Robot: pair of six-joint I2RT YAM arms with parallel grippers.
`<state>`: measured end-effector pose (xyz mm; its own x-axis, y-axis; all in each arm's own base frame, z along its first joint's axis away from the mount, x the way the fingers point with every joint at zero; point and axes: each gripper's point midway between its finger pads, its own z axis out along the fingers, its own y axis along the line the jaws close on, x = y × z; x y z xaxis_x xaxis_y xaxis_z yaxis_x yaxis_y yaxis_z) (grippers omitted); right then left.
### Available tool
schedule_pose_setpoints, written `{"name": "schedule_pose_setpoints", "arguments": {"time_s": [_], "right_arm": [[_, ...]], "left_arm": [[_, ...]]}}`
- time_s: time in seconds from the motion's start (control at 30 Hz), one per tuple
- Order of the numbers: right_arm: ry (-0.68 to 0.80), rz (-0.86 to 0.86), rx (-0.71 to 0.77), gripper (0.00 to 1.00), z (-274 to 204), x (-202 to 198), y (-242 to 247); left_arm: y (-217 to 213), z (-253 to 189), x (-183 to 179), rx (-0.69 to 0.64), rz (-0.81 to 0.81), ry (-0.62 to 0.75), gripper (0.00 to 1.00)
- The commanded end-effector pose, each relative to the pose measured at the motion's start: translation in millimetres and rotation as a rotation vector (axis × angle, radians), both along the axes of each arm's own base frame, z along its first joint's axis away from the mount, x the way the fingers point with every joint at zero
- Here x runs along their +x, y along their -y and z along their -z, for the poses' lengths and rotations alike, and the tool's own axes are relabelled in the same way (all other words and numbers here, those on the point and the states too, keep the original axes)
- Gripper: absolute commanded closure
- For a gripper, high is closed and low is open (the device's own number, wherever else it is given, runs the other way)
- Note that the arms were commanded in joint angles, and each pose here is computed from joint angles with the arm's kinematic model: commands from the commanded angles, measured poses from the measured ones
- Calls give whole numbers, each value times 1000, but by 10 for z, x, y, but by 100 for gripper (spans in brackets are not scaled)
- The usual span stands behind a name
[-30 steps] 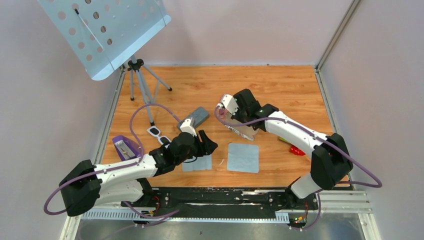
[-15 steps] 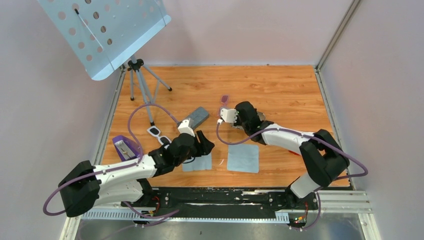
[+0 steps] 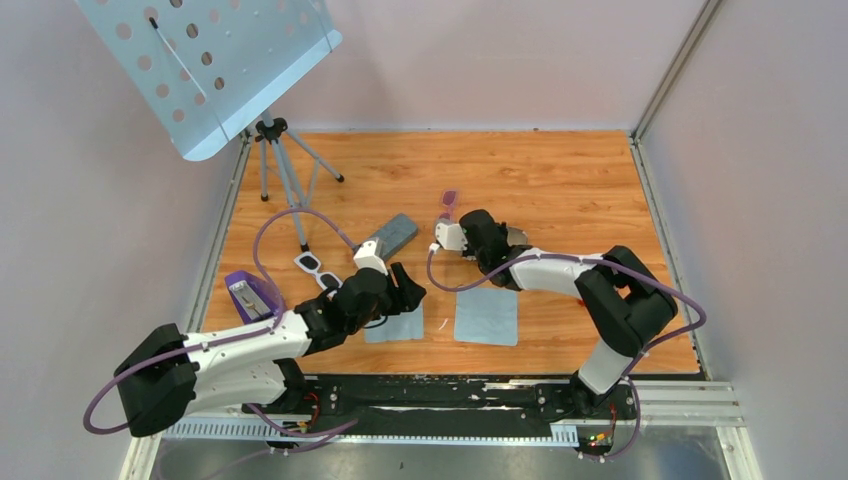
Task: Organize the sunglasses
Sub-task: Adjust the sunglasses case at the center of the board.
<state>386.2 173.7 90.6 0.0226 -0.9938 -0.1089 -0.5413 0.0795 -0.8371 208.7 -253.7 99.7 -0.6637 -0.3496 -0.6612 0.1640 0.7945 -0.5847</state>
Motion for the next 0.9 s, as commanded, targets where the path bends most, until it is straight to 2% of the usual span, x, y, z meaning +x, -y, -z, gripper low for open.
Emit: {"name": "schedule_pose_setpoints", "arguments": {"time_s": [0.0, 0.37, 0.73, 0.87], "right_arm": [[20, 26, 14, 100, -96, 29, -75], [-32, 48, -13, 99, 71, -44, -39], [-46, 68, -19, 82, 31, -71, -61], [-56, 83, -15, 79, -68, -116, -63]], "left_arm": [[-64, -32, 43, 6, -27, 21, 41], [-63, -18, 31, 2, -23, 18, 41], [-67, -1, 8, -2, -16, 14, 41], [-58, -37, 1, -10, -10, 15, 41]]}}
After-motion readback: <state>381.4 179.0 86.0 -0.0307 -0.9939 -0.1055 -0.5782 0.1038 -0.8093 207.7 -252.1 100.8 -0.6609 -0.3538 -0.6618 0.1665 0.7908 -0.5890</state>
